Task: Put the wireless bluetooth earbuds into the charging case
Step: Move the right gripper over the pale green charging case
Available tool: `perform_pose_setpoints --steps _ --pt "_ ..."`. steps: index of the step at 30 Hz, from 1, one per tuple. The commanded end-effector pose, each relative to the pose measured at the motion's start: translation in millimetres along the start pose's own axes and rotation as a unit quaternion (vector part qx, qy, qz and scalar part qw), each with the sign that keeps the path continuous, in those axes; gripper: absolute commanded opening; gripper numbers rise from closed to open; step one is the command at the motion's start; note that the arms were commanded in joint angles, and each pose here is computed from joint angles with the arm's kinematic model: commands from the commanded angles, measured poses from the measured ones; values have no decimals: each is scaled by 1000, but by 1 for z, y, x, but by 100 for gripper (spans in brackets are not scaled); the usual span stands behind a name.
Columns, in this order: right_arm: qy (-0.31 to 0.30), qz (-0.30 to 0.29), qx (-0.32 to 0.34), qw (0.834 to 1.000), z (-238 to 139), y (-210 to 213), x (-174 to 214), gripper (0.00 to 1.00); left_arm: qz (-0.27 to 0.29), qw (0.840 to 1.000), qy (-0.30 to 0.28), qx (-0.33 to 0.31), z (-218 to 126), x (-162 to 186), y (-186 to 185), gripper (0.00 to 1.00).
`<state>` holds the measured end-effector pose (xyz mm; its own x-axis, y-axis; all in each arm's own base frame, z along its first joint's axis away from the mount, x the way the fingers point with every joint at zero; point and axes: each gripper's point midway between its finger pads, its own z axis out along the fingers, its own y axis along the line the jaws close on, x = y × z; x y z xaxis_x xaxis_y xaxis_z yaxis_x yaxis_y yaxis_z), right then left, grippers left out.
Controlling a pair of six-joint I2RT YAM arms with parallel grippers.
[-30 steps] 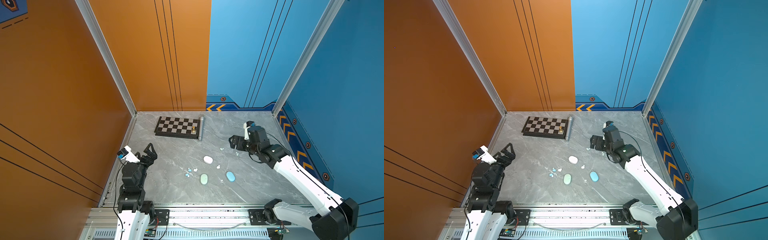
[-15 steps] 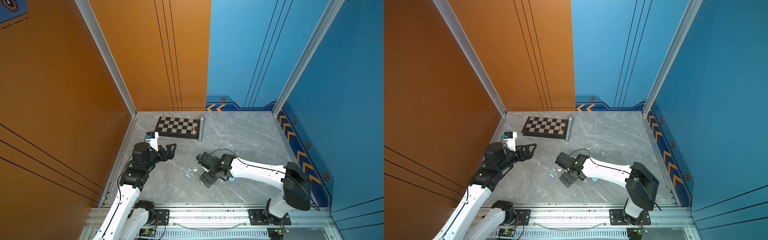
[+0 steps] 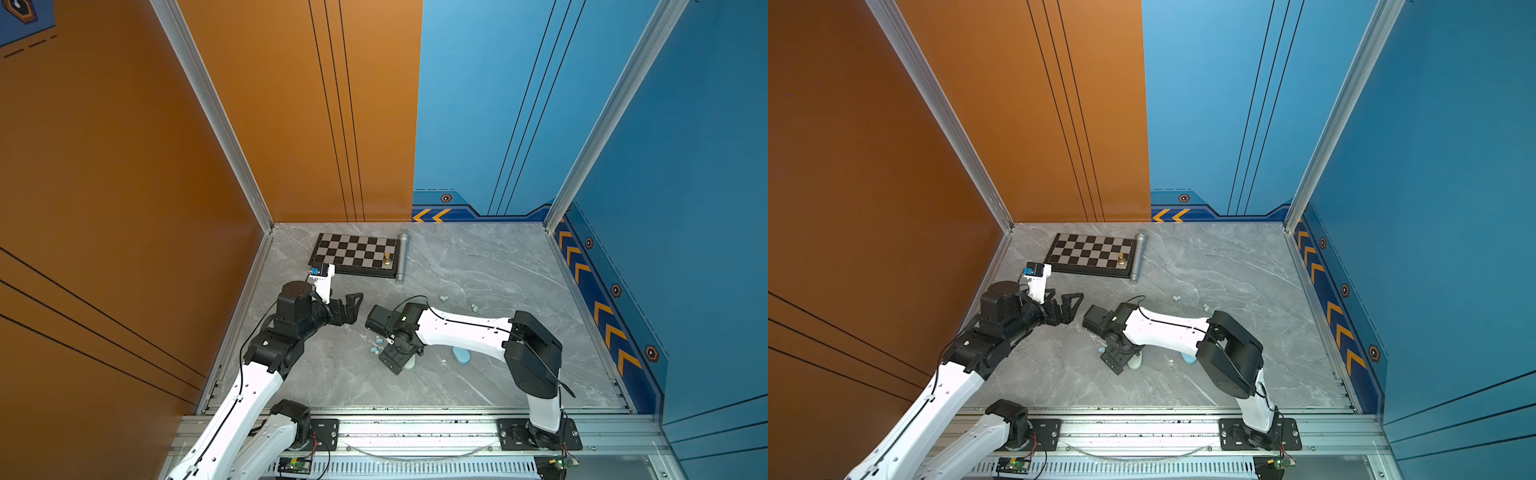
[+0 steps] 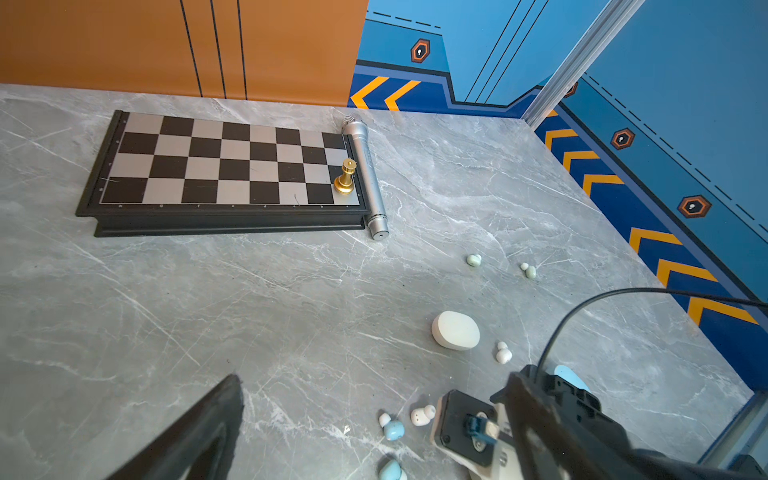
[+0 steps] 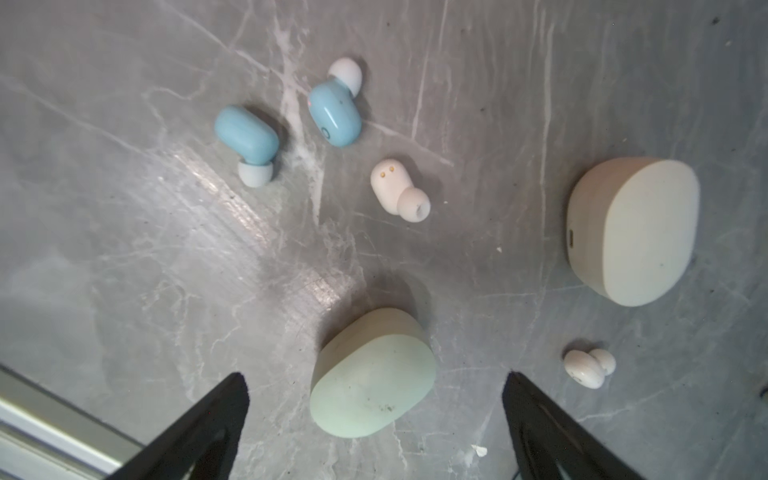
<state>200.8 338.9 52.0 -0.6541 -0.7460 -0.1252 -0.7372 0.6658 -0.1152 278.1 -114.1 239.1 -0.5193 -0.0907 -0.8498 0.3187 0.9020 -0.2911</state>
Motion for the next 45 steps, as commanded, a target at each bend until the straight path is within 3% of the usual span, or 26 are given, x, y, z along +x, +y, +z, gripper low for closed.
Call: perform_pose_setpoints --steps 1,15,21,27,29,33,37,41,45 --pt "31 8 31 999 -1 -15 10 98 14 1000 -17 -5 -13 -12 -4 98" --pt "71 43 37 996 14 -52 43 83 27 999 -18 2 -23 -23 -11 98" --pt "25 97 -52 994 2 -57 49 73 30 1000 -6 9 -20 -15 -16 98" --pt "-43 100 -128 986 -16 -62 43 70 44 998 14 32 -18 -7 -29 98" --pt "-61 79 -130 986 -21 -62 40 69 54 998 17 41 -19 -4 -33 98" --pt "-96 6 -126 987 -27 -59 35 53 89 994 19 62 -22 2 -42 98" --pt "-159 -99 -182 965 -42 -40 37 55 131 988 29 79 -29 10 -49 99" --pt "-229 -198 -178 936 -54 -34 38 57 184 976 39 113 -37 20 -62 97" --pt "-246 -235 -158 927 -52 -42 35 60 226 963 33 147 -45 28 -74 97"
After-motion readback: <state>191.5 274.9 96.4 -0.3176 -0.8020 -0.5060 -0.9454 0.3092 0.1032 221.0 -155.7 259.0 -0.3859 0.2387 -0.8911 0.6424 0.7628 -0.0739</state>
